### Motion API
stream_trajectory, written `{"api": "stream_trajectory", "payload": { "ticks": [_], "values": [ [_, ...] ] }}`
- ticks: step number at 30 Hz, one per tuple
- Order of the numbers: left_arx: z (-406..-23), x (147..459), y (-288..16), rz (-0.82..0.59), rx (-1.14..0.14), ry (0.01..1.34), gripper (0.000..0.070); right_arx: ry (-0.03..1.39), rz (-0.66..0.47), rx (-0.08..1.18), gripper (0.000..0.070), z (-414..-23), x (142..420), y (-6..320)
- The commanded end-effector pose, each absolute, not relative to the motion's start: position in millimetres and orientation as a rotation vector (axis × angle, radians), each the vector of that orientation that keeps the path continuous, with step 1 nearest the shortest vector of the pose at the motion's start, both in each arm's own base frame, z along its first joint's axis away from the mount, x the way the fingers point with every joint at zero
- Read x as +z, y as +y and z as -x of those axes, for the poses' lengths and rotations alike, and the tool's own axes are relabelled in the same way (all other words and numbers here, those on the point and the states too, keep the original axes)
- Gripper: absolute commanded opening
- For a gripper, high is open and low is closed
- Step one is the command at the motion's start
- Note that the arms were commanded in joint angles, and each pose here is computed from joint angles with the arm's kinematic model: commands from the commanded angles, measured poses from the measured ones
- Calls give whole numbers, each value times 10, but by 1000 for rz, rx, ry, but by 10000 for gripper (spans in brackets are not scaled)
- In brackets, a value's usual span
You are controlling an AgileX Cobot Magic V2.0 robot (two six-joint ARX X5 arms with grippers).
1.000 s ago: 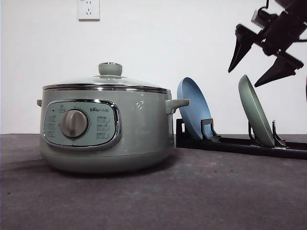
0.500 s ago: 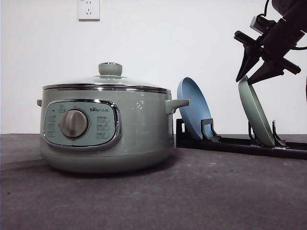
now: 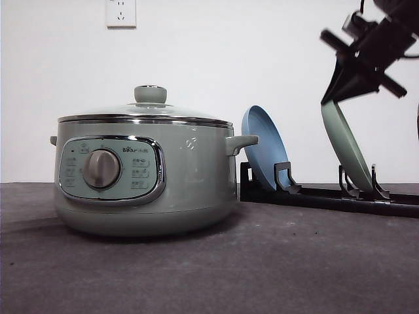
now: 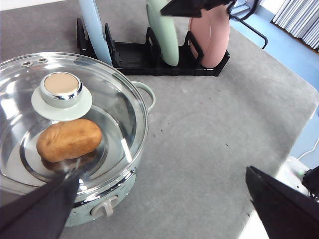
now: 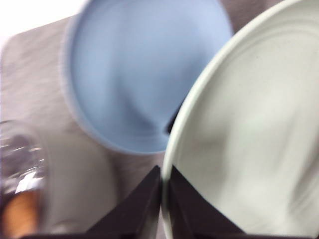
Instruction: Transfer potato from steamer to green plate
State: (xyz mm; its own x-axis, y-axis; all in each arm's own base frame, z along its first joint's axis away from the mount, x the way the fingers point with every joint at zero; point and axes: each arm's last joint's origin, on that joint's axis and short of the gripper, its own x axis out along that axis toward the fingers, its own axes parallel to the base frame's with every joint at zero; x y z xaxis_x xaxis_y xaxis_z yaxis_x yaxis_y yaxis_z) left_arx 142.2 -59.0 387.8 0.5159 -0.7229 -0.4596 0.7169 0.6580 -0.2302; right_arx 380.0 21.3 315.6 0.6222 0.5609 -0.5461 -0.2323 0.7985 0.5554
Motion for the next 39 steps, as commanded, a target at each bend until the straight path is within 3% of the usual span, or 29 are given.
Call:
{"api": "stream_trajectory", "payload": {
  "ticks": [1,10,17,29,39],
  "values": [
    [-1423,3942,-599,4,-879,535,700,694,-448,524,6,-3731,3433,232],
    [-1414,3933,-602,5,-882,546,700,614,-375,613,6,-3161,3956,253],
    [-1402,3931,-630,0,-901,550,700,675,-179,622,6,-2511,4177,394],
    [-1399,3930,-638,-8,-908,547,700,823,125,551,6,-1569,4254,837],
    [-1393,3922,-636,-6,-908,558,700,930,244,478,6,-1104,3894,1097]
  ]
}}
